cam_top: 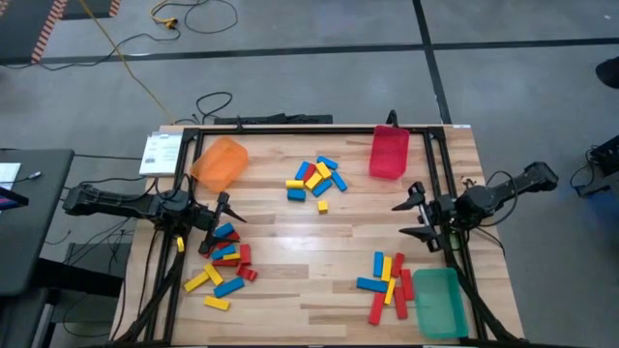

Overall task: Sort blocks
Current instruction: Put the red block into the orange bin

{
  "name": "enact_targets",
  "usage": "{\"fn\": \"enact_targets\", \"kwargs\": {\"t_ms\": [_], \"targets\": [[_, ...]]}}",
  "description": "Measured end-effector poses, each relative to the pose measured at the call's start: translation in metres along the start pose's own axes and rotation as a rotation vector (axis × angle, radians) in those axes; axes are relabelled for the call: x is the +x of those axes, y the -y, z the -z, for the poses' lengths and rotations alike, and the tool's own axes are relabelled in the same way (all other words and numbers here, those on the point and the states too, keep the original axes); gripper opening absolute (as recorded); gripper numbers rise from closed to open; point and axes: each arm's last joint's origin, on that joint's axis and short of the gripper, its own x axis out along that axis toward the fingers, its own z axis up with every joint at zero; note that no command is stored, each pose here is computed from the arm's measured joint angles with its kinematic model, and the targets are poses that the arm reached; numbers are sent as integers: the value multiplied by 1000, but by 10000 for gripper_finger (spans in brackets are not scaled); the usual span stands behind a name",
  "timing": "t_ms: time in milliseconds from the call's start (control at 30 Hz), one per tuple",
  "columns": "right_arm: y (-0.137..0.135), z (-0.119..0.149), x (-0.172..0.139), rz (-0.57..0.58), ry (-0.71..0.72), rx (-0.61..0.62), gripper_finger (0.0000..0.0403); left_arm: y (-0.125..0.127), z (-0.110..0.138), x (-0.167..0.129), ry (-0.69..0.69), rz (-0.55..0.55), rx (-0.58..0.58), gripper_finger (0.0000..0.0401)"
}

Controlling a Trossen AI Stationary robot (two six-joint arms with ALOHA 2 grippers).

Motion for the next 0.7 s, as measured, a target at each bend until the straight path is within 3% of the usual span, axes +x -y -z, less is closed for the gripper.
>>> {"fn": "enact_targets", "kwargs": {"t_ms": [700], "targets": [[0, 10, -1, 0, -104, -25, 290, 0, 0, 0, 0, 0, 0, 275]]}}
